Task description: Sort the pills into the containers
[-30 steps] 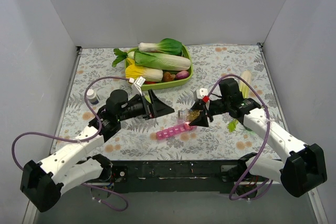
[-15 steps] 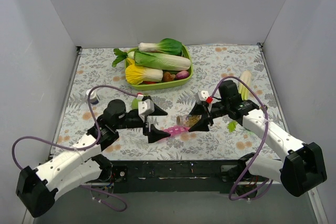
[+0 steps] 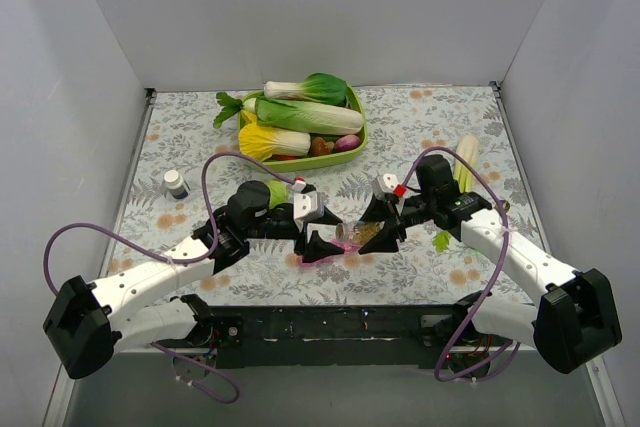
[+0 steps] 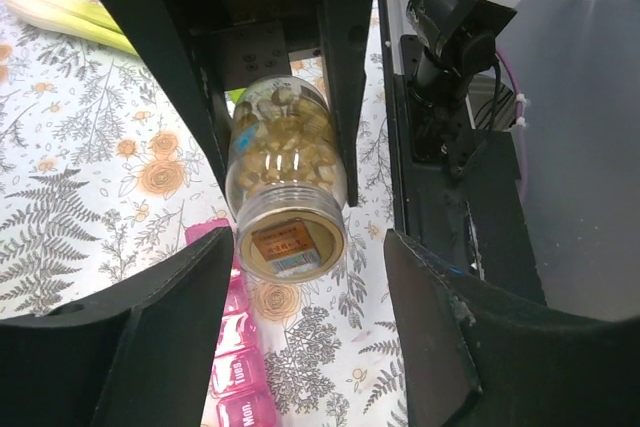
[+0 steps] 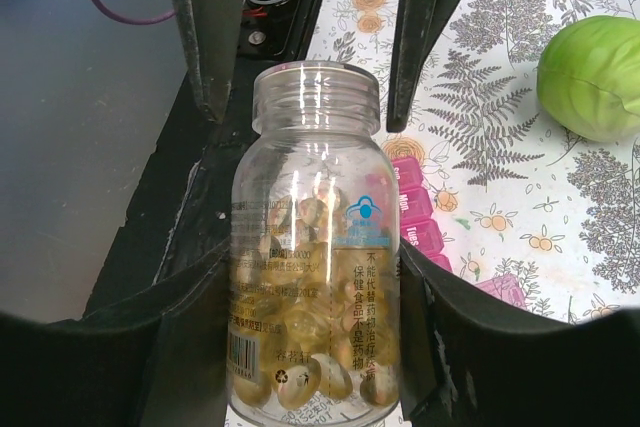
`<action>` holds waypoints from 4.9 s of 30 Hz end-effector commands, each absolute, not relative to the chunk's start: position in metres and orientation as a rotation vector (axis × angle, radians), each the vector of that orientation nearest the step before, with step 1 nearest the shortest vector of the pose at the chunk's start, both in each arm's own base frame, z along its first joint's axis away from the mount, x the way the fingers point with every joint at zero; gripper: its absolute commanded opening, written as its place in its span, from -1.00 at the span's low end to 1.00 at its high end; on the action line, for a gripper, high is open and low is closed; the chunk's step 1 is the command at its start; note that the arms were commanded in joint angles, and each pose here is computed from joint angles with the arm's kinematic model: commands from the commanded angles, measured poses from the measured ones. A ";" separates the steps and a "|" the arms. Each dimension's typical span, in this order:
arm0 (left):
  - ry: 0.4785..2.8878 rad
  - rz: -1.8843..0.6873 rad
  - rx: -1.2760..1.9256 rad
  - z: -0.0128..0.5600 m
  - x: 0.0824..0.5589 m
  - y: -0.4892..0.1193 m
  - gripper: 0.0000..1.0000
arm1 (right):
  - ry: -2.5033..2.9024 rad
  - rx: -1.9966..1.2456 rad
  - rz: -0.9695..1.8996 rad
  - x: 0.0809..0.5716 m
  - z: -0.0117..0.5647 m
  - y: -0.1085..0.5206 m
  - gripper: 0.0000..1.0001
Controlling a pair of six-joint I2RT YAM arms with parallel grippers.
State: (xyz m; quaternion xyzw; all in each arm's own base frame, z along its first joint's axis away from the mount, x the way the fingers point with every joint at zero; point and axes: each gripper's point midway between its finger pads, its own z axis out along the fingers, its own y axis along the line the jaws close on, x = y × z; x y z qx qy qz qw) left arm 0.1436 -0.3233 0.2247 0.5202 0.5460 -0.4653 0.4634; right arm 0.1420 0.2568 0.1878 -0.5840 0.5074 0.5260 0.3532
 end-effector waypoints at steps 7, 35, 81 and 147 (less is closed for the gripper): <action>1.373 -1.171 1.185 0.244 0.153 -0.333 -0.01 | 1.270 -1.511 1.378 0.141 0.193 0.259 -0.97; 1.726 -1.261 0.897 0.242 0.165 -0.334 -1.00 | 1.333 -1.530 1.287 0.149 0.186 0.261 0.64; 1.897 -1.254 0.599 0.247 0.159 -0.289 0.96 | 1.347 -1.533 1.231 0.153 0.185 0.259 -0.97; 2.150 -1.643 0.002 0.278 0.172 -0.334 0.96 | 1.370 -1.524 1.163 0.161 0.179 0.255 -0.97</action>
